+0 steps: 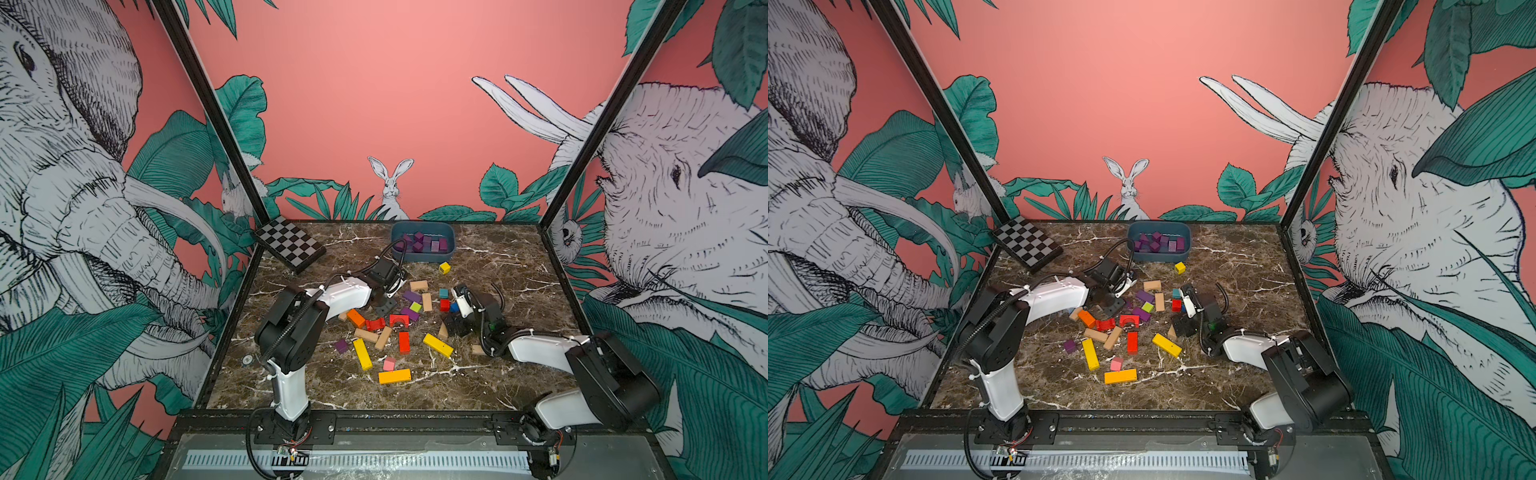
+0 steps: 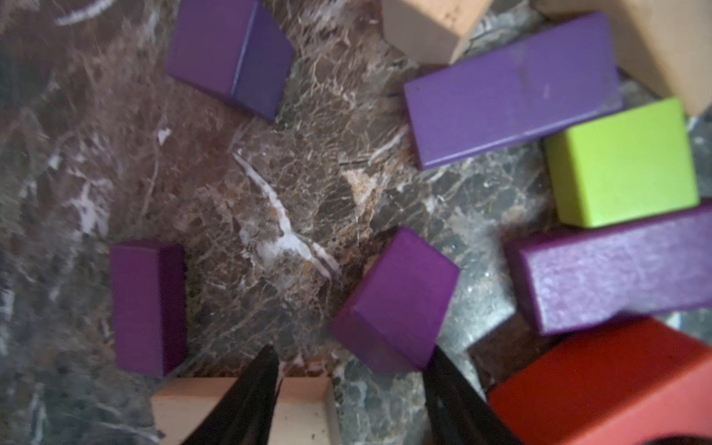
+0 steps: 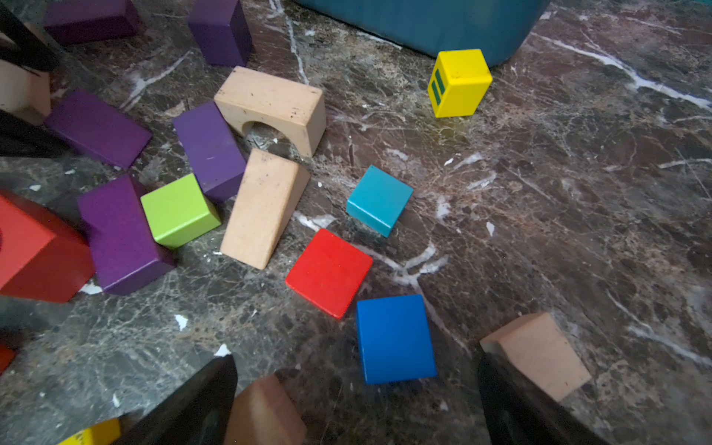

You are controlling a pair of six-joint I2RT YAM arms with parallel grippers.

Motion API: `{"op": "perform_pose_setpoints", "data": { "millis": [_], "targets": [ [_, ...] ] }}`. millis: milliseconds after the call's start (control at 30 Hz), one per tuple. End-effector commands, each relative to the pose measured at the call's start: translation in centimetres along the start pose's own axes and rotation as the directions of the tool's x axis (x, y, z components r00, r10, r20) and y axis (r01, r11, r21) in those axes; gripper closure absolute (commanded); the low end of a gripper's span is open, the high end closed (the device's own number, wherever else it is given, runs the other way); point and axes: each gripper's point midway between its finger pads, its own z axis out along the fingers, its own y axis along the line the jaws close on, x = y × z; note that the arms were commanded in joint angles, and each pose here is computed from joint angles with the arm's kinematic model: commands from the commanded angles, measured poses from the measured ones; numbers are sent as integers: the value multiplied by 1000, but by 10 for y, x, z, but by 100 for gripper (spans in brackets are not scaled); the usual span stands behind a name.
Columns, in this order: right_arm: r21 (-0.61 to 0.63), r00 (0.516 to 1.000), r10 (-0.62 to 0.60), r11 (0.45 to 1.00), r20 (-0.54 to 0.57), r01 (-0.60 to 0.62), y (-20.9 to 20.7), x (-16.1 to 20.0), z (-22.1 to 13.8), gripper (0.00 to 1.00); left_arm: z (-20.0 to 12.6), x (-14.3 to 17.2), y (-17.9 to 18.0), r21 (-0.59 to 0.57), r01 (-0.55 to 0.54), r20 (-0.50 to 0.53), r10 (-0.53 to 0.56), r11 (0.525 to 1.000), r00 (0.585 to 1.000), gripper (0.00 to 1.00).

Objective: Pick purple bricks into the storage bin
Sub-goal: Pick up the building block from the center of the board.

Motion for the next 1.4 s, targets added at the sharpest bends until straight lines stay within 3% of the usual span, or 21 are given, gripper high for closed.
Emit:
{"op": "perform_pose_setpoints", "data": {
  "millis": [0,367,433,800,1100,1367],
  "targets": [
    [0,1000,-9,1000,6,9,1,-6,2,1,-2,-6,1,-5,-39,-11,39,999,999,41],
    [3,1000,-7,1000,-4,7,0,-5,3,1,13,-12,4,2,-51,-55,51,999,997,43],
    [2,1000,-8,1000,-10,8,1,-5,4,1,16,-11,2,18,-44,-62,45,999,997,51],
    [2,1000,-14,1000,-18,14,1,-4,5,1,21,-2,-12,88,24,-84,-17,996,996,67],
    [-2,999,-23,1000,-22,23,3,-4,6,1,7,-7,-6,66,99,-73,-95,993,993,99],
    [-3,999,-25,1000,-20,25,4,-5,6,1,-33,-52,12,41,173,36,-175,984,984,100]
  ]
}}
